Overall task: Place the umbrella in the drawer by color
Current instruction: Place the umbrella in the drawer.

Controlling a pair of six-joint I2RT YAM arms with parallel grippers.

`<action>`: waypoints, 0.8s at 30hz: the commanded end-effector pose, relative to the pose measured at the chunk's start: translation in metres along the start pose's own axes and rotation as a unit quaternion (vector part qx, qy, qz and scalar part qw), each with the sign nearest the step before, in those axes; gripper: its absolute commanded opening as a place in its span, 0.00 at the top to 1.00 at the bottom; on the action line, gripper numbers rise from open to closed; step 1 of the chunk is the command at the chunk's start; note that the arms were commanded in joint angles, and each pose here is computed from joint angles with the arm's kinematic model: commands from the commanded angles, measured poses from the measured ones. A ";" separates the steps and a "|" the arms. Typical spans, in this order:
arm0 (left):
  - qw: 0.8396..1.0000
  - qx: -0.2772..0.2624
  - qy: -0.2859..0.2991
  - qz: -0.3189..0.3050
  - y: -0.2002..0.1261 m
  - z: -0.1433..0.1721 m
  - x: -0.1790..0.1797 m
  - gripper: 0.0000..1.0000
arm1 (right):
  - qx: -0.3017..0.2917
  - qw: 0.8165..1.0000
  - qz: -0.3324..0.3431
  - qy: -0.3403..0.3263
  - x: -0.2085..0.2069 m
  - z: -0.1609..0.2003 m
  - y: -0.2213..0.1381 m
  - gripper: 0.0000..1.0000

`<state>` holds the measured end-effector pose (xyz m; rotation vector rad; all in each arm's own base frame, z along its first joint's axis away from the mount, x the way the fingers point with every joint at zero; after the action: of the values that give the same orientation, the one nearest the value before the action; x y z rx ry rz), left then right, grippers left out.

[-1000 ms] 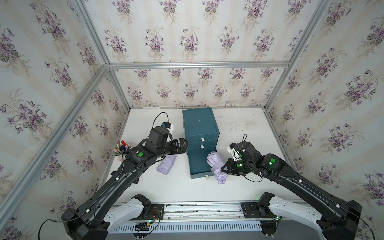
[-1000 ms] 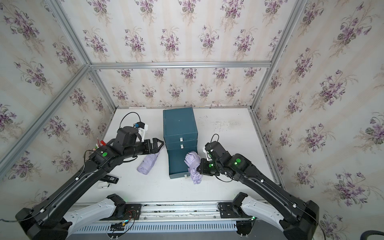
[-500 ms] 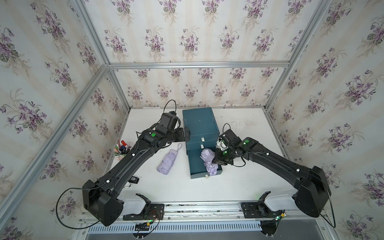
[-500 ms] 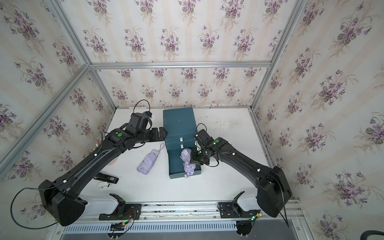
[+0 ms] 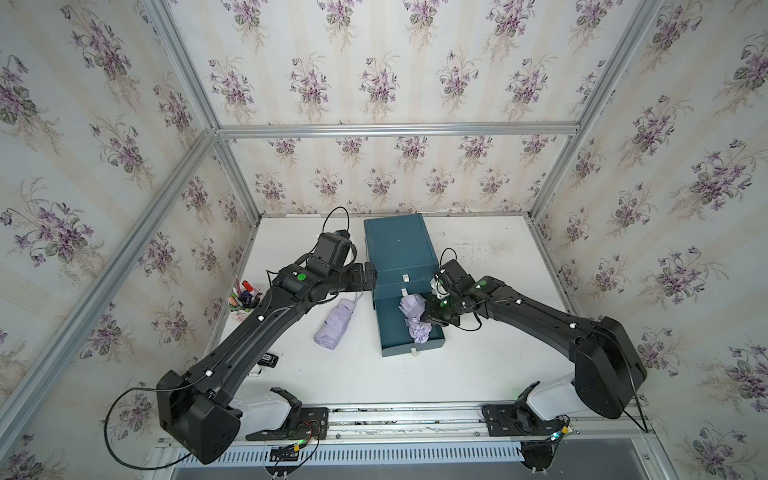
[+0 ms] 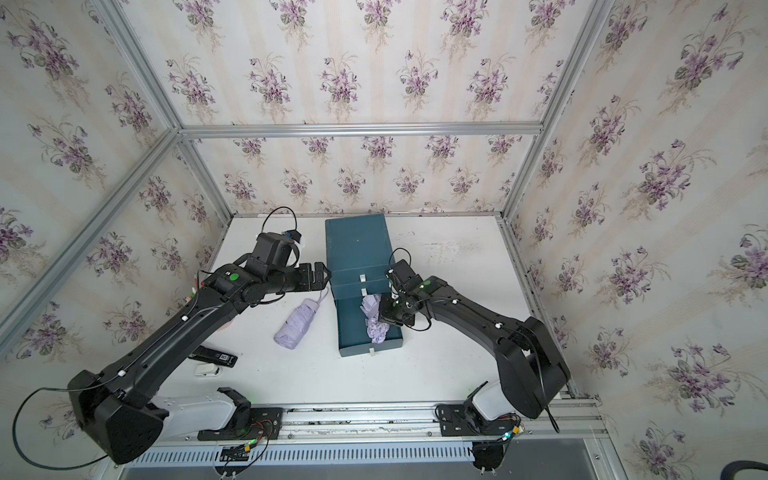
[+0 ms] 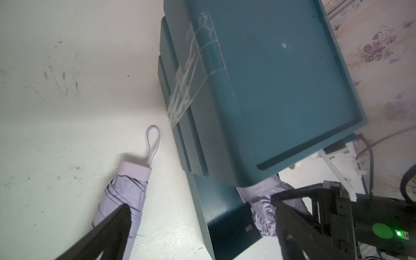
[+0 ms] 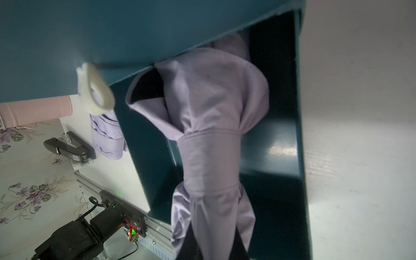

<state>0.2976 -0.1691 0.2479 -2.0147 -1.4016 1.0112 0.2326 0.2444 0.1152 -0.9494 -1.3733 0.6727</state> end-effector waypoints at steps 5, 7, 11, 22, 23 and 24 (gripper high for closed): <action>1.000 -0.001 0.010 0.002 -0.012 0.011 0.004 0.02 | -0.063 0.998 -0.001 -0.002 -0.011 -0.015 0.010 1.00; 1.000 0.004 0.011 -0.005 -0.013 0.014 0.007 0.02 | -0.067 0.998 0.003 -0.002 -0.017 -0.013 0.014 0.89; 1.000 0.003 0.002 -0.023 -0.015 0.024 0.018 0.02 | -0.082 0.996 0.023 -0.007 -0.030 -0.010 0.015 0.61; 0.988 0.011 -0.086 -0.127 -0.015 0.069 0.082 0.00 | -0.180 0.978 0.072 -0.077 -0.002 0.003 -0.030 0.38; 0.986 0.017 -0.097 -0.138 -0.012 0.075 0.089 0.00 | -0.187 0.977 0.069 -0.081 0.000 0.007 -0.033 0.38; 0.982 0.024 -0.108 -0.150 -0.008 0.083 0.097 0.00 | -0.194 0.975 0.067 -0.081 -0.001 0.010 -0.036 0.38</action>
<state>0.2522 -0.0929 0.1907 -1.7427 -1.6402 1.0947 0.2193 0.2452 0.1435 -1.1992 -1.6534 0.6043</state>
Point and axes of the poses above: each gripper's point midway between its finger pads, its own y axis out along the fingers, its own x axis along the line the jaws close on, z = x × y, the point moved 2 cm from there along -y, back along the fingers, and after that the axes turned 5 degrees about y, right-handed, at the moved point
